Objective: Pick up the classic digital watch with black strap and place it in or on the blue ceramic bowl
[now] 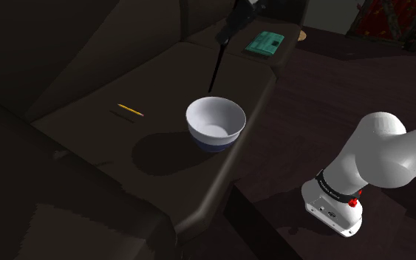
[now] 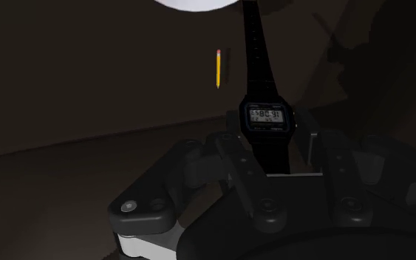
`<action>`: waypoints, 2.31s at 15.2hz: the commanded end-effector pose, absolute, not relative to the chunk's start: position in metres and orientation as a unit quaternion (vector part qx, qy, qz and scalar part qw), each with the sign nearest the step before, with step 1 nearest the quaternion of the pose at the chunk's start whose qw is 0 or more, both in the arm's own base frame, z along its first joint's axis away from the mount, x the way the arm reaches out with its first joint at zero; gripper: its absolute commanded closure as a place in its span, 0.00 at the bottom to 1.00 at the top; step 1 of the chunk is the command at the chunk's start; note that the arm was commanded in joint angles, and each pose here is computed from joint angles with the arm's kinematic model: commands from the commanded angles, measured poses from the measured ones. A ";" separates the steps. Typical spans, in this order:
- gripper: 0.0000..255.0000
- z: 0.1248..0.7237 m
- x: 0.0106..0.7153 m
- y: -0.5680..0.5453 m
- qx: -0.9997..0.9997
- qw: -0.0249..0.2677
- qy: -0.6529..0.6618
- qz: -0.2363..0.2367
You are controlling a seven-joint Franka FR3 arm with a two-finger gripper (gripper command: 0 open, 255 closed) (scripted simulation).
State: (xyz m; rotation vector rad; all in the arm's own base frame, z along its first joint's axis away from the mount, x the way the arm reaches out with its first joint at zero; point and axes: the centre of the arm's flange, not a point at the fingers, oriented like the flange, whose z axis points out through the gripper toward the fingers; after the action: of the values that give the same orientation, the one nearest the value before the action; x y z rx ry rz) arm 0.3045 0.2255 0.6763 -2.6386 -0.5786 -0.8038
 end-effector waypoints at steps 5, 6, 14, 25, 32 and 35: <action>1.00 0.643 0.303 0.224 -0.924 0.161 -0.203 -0.282; 1.00 0.637 0.303 0.224 -0.924 0.161 -0.203 -0.282; 1.00 0.595 0.303 0.224 -0.924 0.161 -0.203 -0.282; 0.00 0.595 0.303 0.224 -0.924 0.161 -0.203 -0.281; 0.00 0.635 0.280 0.204 -0.924 0.161 -0.203 -0.282; 0.00 0.635 0.280 0.204 -0.924 0.161 -0.203 -0.282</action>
State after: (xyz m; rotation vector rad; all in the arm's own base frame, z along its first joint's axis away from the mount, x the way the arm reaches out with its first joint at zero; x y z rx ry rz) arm 0.2807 0.2042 0.6337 -2.6383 -0.5785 -0.8045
